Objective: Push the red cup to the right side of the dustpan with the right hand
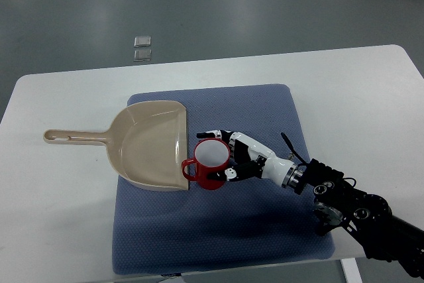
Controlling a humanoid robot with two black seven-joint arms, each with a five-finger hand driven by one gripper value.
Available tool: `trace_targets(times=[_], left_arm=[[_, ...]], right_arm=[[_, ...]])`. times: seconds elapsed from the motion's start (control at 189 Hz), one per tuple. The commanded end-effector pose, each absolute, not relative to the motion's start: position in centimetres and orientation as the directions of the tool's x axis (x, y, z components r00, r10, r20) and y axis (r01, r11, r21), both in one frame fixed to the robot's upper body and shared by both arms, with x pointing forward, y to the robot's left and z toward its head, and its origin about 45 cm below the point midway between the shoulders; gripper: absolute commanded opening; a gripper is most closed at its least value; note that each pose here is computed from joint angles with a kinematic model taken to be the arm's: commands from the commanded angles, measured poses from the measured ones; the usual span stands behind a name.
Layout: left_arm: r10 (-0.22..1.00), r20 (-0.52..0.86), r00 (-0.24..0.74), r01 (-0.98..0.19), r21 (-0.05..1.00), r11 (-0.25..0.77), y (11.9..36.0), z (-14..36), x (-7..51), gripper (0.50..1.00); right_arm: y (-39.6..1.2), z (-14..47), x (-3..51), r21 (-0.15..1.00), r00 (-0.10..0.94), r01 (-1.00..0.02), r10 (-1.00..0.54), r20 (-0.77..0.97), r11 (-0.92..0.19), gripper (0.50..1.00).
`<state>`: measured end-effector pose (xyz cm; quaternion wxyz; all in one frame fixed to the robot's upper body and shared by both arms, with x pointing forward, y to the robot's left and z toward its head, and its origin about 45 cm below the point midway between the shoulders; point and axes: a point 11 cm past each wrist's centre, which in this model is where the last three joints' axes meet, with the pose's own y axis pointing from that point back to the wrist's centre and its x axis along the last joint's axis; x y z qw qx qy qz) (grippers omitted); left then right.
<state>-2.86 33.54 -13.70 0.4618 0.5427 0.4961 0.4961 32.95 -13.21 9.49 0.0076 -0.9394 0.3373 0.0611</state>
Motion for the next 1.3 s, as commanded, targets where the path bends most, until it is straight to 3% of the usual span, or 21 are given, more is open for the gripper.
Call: trace_targets(times=[0.0, 0.831, 1.048, 1.297], left_arm=[[0.997, 0.08, 0.016, 0.08, 0.993, -0.081, 33.5, -13.7, -2.9, 1.0], [0.997, 0.08, 0.016, 0.08, 0.993, -0.081, 33.5, -13.7, -2.9, 1.0], [0.997, 0.08, 0.016, 0.08, 0.993, -0.081, 33.5, -13.7, -2.9, 1.0], [0.997, 0.08, 0.016, 0.08, 0.993, -0.081, 33.5, -13.7, -2.9, 1.0]], right_arm=[[-13.5, 9.5, 33.0, 0.03, 0.765, -0.634, -0.633, -0.118, -0.773, 0.93], [-17.4, 10.1, 33.4, 0.05, 0.761, -0.641, -0.642, -0.09, -0.766, 0.93], [-20.5, 10.8, 34.1, 0.063, 0.736, -0.671, -0.674, -0.064, -0.739, 0.93], [-24.7, 13.4, 36.5, -0.009, 0.65, -0.759, -0.755, -0.087, -0.651, 0.928]])
